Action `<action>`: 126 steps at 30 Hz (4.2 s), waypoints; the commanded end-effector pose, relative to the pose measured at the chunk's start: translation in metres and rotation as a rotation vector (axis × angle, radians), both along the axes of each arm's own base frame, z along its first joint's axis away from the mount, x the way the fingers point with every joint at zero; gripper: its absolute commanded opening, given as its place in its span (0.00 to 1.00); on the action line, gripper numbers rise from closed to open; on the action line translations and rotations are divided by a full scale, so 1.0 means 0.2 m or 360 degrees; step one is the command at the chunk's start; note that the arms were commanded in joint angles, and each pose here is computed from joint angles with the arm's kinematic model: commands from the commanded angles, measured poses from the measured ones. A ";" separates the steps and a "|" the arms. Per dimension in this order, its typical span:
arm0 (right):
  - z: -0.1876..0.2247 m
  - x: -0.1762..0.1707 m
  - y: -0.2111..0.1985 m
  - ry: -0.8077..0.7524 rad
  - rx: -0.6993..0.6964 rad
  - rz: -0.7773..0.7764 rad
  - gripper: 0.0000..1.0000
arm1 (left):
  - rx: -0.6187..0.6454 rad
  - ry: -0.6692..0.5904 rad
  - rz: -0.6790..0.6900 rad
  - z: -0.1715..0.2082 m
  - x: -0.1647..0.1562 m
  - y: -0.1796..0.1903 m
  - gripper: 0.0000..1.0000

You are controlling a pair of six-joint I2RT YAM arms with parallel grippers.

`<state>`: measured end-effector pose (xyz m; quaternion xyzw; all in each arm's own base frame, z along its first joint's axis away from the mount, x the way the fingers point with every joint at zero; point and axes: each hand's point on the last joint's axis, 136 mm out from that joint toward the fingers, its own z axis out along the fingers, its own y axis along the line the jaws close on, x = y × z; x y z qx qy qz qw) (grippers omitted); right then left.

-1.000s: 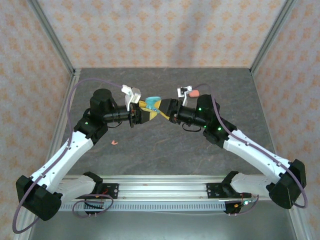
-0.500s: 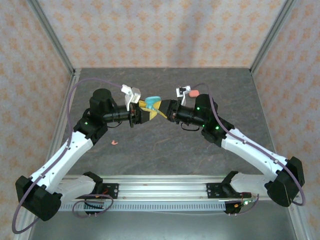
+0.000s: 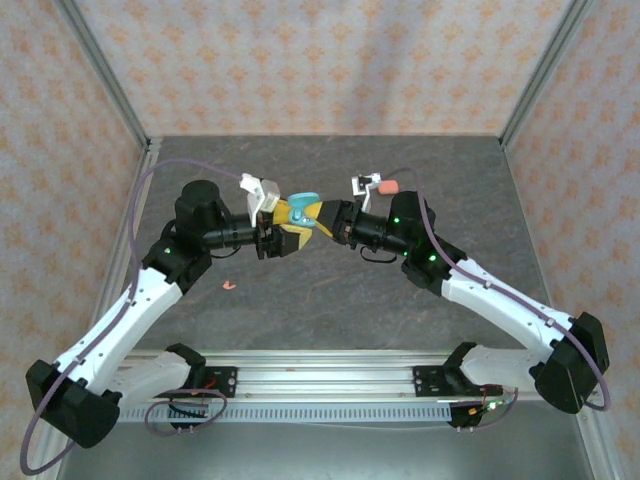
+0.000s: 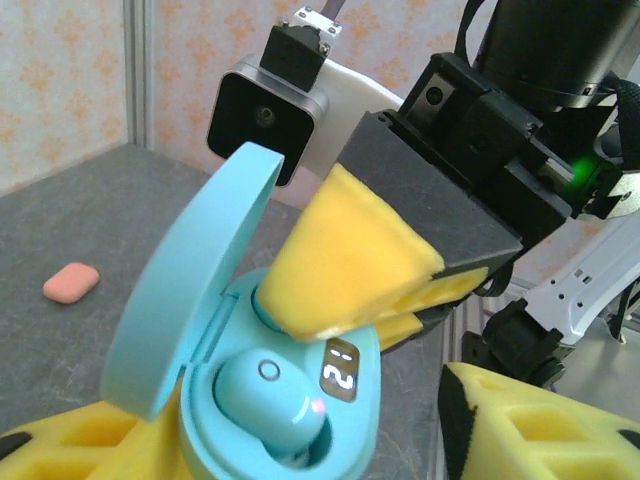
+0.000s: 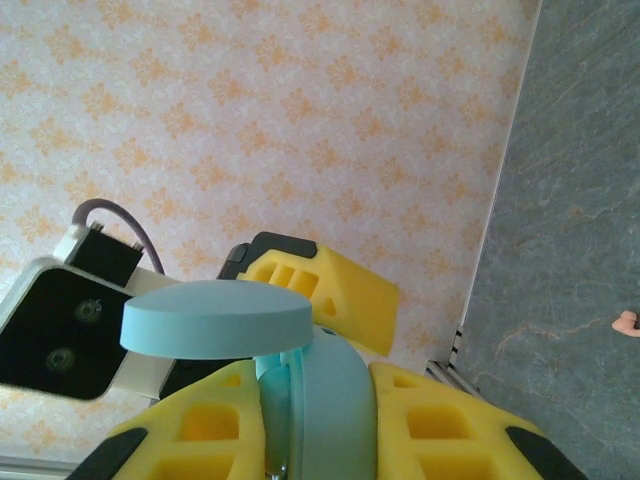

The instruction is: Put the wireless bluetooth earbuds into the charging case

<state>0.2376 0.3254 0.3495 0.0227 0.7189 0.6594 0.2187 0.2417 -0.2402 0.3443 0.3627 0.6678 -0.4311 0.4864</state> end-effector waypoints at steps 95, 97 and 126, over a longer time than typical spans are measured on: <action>0.19 -0.09 -0.08 -0.0099 0.0148 0.0119 0.63 | 0.0025 -0.0220 -0.0124 0.04 0.02 -0.07 0.39; 0.18 -0.09 -0.08 -0.0098 0.0146 0.0116 0.64 | 0.0022 -0.0217 -0.0124 0.04 0.02 -0.07 0.39; 0.11 -0.02 -0.06 -0.0002 0.0112 0.0068 0.35 | 0.0021 -0.0168 -0.0116 0.04 0.02 -0.07 0.41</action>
